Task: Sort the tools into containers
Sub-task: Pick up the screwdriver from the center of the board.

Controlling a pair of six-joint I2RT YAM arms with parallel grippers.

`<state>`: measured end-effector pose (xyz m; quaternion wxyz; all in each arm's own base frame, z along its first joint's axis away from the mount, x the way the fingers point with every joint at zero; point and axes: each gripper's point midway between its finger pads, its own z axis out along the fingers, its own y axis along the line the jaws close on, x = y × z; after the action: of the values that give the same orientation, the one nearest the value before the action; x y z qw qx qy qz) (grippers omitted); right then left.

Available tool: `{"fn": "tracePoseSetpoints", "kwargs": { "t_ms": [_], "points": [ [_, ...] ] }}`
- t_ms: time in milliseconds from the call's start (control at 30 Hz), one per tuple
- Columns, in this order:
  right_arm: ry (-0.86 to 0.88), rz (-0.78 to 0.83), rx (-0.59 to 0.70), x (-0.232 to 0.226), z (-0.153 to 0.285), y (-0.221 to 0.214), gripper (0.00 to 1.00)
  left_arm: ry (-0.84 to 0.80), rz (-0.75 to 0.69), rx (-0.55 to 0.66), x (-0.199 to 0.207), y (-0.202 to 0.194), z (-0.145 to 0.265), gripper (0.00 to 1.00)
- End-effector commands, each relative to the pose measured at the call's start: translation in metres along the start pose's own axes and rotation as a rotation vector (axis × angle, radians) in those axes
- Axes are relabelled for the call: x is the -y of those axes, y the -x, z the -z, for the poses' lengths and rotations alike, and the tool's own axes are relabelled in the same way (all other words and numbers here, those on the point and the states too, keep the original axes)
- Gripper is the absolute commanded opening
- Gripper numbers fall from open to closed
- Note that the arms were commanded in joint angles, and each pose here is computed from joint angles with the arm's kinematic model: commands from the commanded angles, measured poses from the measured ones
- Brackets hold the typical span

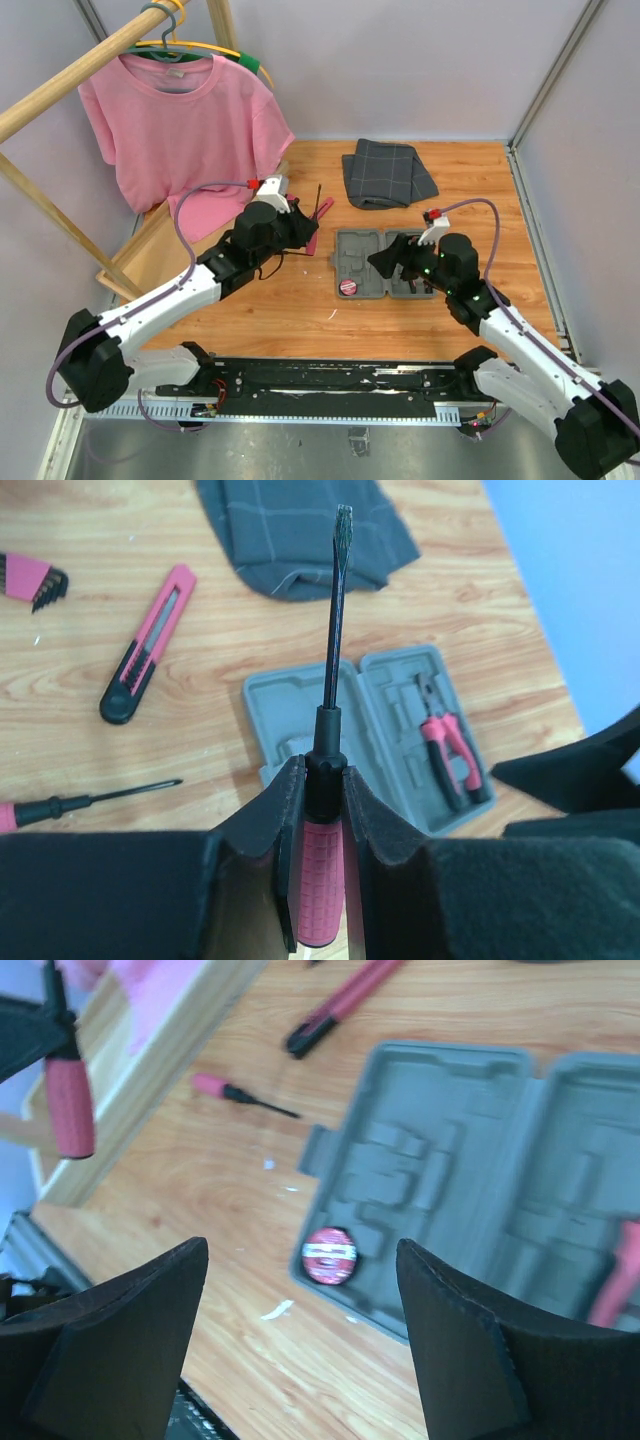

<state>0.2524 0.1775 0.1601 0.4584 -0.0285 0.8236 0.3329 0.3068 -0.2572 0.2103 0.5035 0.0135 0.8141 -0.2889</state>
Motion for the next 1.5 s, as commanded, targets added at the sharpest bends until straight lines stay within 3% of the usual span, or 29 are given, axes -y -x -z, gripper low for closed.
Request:
{"fn": "tracePoseSetpoints", "kwargs": {
  "t_ms": [0,233,500,1100,1267,1333,1467],
  "points": [
    [0.212,-0.02,0.141,-0.066,-0.011,0.022,0.76,-0.115,0.053,0.114,0.026,0.032,0.02,0.01],
    [0.438,-0.026,0.268,-0.135,-0.01,0.035,0.71,-0.261,0.08,0.093,0.051,0.029,0.031,0.01],
    [0.573,-0.074,0.204,-0.168,-0.024,0.025,0.62,-0.332,0.102,0.086,0.061,0.024,0.035,0.0],
    [0.643,-0.11,0.146,-0.187,-0.041,0.013,0.36,-0.358,0.111,0.074,0.062,0.017,0.037,0.0],
    [0.639,-0.108,0.146,-0.186,-0.042,0.013,0.2,-0.359,0.109,0.08,0.062,0.018,0.038,0.01],
    [0.629,-0.098,0.145,-0.185,-0.043,0.013,0.17,-0.36,0.109,0.082,0.062,0.019,0.039,0.07],
    [0.564,-0.089,0.138,-0.175,-0.046,0.011,0.11,-0.362,0.111,0.089,0.062,0.021,0.043,0.31]
  ]
}}
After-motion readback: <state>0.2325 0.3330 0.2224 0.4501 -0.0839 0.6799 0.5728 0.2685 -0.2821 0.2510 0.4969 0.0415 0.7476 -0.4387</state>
